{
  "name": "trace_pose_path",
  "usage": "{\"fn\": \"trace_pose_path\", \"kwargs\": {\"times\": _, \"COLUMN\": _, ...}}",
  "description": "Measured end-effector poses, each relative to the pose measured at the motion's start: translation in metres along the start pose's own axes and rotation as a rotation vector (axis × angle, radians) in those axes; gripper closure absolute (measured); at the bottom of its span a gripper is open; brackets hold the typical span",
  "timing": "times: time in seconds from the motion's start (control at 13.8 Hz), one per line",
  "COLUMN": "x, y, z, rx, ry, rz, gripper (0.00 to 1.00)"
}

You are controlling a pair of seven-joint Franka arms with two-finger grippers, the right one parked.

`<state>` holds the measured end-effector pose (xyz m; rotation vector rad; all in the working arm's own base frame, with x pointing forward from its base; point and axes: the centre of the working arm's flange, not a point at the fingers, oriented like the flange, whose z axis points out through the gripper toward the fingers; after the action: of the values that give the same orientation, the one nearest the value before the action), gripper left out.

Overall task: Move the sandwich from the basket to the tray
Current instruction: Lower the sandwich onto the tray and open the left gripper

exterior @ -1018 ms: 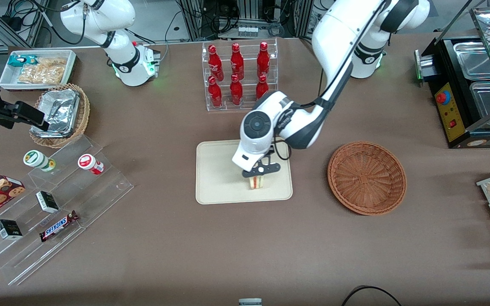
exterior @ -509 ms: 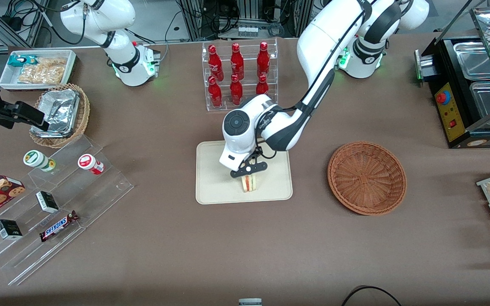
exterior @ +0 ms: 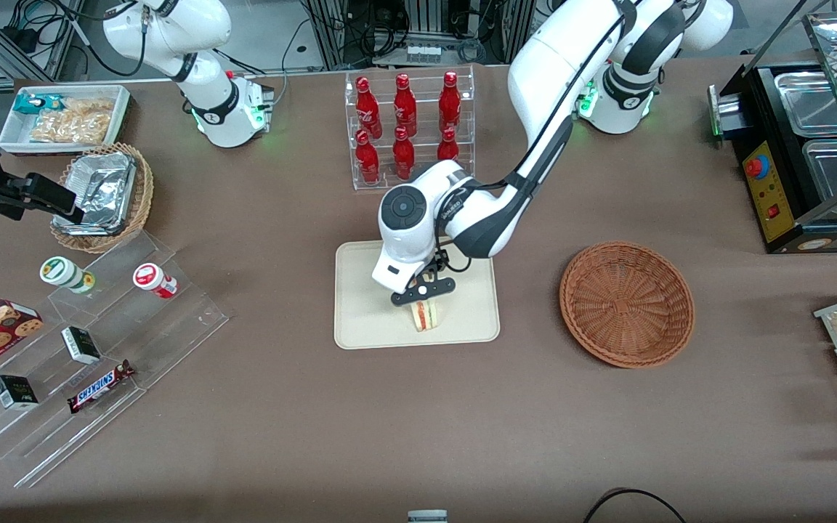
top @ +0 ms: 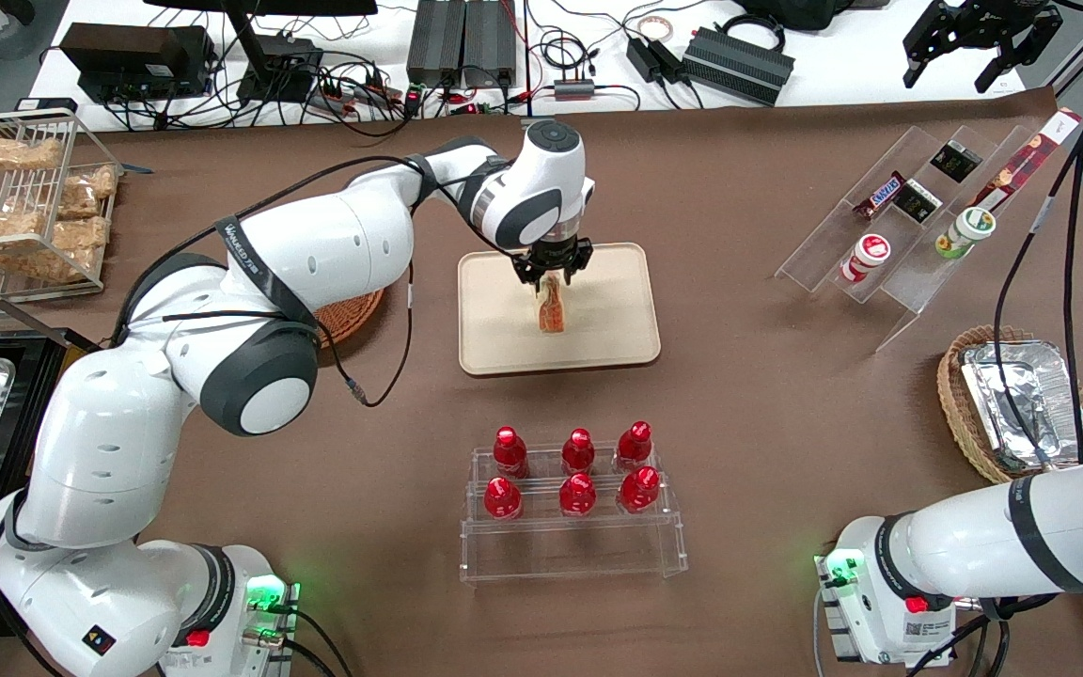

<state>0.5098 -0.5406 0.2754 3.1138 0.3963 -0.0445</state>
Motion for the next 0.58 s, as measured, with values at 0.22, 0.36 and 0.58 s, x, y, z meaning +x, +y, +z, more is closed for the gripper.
{"fn": "trace_pose_path", "kwargs": {"times": 0.22, "x": -0.001, "y": -0.006, "z": -0.033, "rx": 0.02, "ry": 0.003, "rz": 0.026, "gripper": 0.01}}
{"fn": "trace_pose_path", "kwargs": {"times": 0.36, "x": 0.008, "y": -0.021, "z": -0.058, "rx": 0.064, "ry": -0.009, "rz": 0.014, "gripper": 0.0}}
{"fn": "trace_pose_path", "kwargs": {"times": 0.58, "x": 0.048, "y": -0.068, "z": -0.092, "rx": 0.133, "ry": -0.043, "rz": -0.046, "gripper": 0.0}}
